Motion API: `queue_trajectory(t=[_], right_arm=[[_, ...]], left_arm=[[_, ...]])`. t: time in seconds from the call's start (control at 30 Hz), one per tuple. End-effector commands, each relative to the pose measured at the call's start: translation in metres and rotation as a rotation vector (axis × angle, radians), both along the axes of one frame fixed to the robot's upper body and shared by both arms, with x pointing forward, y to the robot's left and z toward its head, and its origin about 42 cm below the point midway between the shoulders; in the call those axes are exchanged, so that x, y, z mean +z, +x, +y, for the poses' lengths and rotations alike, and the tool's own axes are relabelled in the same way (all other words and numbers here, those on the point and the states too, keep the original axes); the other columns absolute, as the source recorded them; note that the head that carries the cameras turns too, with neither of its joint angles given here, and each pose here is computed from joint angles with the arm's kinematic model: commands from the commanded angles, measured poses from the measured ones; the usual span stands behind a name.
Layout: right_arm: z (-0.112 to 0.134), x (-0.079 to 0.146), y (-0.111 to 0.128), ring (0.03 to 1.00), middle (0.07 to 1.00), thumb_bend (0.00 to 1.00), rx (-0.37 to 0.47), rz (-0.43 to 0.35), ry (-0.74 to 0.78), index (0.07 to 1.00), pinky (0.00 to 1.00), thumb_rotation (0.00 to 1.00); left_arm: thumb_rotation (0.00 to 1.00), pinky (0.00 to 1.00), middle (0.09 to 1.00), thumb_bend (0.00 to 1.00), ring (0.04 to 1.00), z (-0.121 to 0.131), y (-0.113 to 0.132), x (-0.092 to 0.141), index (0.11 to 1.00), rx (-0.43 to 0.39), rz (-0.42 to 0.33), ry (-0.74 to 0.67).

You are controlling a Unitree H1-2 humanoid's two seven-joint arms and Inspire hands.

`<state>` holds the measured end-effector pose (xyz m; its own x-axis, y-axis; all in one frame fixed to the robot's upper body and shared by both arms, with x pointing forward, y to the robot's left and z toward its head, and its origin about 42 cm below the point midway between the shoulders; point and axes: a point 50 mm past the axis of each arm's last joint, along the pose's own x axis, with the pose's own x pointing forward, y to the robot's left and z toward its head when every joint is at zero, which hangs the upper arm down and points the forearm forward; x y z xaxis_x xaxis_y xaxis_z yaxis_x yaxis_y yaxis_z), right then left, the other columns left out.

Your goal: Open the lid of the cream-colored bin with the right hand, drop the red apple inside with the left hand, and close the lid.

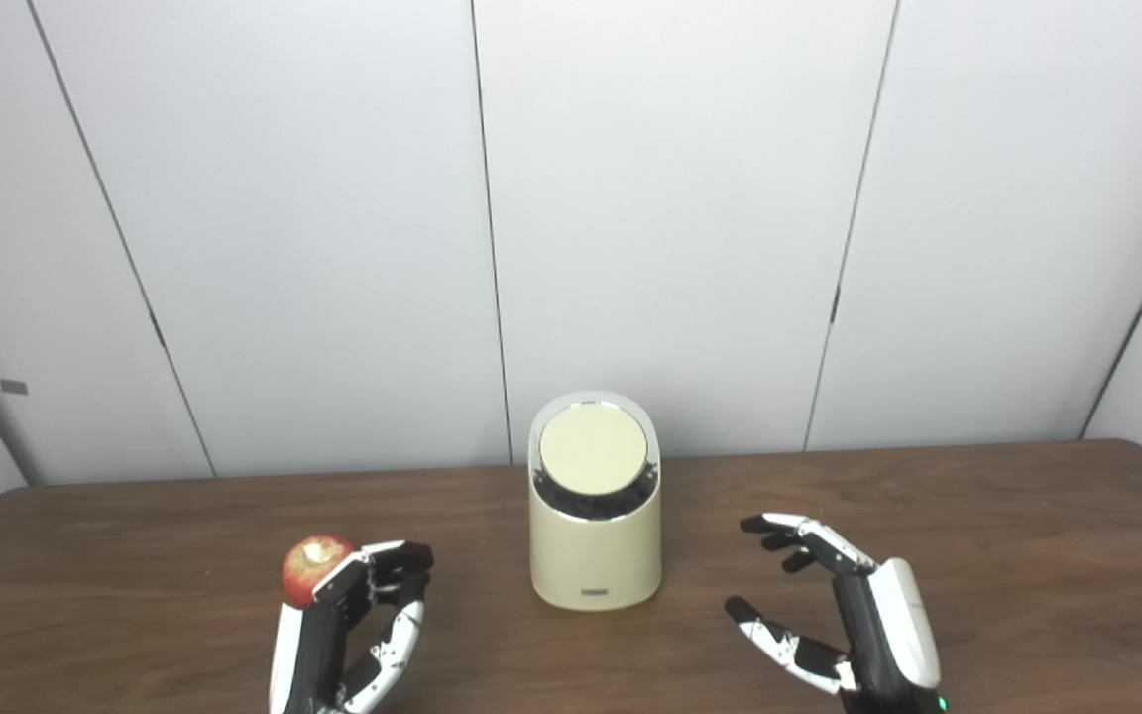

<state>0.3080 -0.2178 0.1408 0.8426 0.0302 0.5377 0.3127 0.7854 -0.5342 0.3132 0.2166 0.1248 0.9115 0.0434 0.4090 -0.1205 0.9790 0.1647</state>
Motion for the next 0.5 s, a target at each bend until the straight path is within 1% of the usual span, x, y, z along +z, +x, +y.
queue_trajectory(t=[0.0,0.13,0.47], right_arm=[[0.0130,-0.0356,-0.0215,0.631,0.683,0.31,0.005,0.106,0.040,0.654,0.51,0.04],[0.0131,-0.0350,-0.0218,0.635,0.685,0.30,0.001,0.114,0.036,0.656,0.51,0.04],[0.0127,-0.0361,-0.0213,0.629,0.681,0.31,0.006,0.104,0.038,0.650,0.50,0.06]], left_arm=[[0.25,0.53,0.639,0.23,0.614,0.0055,-0.0024,-0.0089,0.633,0.007,0.007,0.025],[0.25,0.54,0.643,0.24,0.619,0.0054,-0.0024,-0.0085,0.635,-0.002,0.006,0.019],[0.27,0.53,0.643,0.23,0.615,0.0057,-0.0016,-0.0093,0.634,0.005,0.003,0.034]])
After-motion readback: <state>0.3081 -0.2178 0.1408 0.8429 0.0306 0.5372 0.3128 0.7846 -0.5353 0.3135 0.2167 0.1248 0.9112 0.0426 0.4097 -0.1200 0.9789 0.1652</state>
